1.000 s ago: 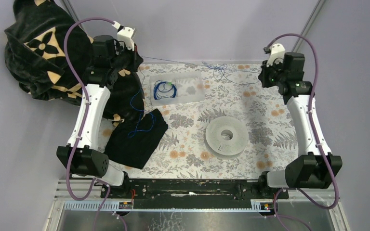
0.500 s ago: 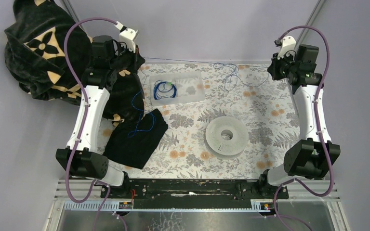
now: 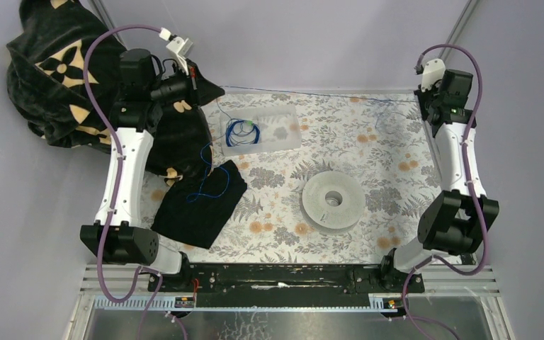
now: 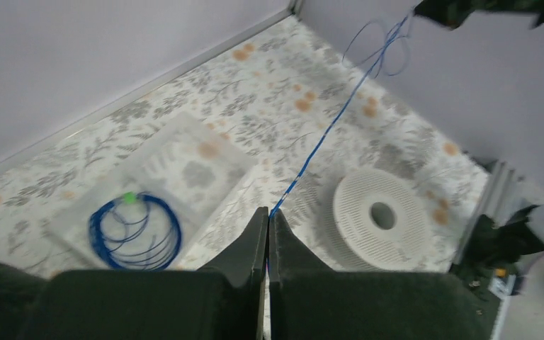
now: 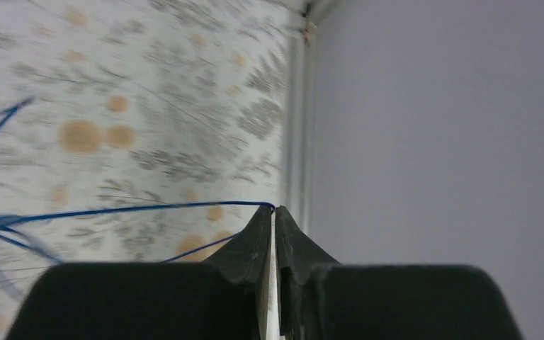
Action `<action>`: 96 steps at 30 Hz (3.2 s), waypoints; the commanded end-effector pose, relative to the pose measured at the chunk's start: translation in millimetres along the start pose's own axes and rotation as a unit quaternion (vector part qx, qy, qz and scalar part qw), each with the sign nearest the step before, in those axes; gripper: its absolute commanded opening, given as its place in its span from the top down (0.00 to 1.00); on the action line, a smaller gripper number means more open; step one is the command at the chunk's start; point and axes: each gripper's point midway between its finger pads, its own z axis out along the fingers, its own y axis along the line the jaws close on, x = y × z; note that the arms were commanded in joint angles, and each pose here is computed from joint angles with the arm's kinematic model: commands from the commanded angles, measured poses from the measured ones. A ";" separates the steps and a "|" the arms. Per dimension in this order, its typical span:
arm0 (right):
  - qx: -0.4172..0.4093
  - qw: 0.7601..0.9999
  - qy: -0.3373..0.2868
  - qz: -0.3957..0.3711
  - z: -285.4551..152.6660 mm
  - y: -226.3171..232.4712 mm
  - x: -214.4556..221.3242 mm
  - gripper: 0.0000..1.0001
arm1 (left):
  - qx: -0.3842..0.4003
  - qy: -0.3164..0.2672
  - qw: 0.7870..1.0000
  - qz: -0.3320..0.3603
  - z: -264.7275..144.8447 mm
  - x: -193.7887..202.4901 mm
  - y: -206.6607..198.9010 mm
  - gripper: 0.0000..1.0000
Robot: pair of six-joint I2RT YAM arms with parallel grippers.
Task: Wrap the cables
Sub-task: Adjust the cable.
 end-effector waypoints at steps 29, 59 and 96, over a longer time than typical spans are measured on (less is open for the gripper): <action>-0.303 0.949 -0.037 0.077 -10.5 119.5 -4.5 0.46 | 0.043 -0.131 0.990 -0.025 -80.9 -94.7 -25.7 1.00; -0.681 0.716 -0.101 0.111 -77.9 498.5 -52.1 0.06 | 0.193 -0.120 0.963 -0.145 -17.8 -123.6 -135.3 1.00; -0.387 0.912 -0.123 -0.060 -67.6 295.7 -133.6 1.00 | -0.165 0.082 0.983 0.024 -42.7 11.9 80.4 1.00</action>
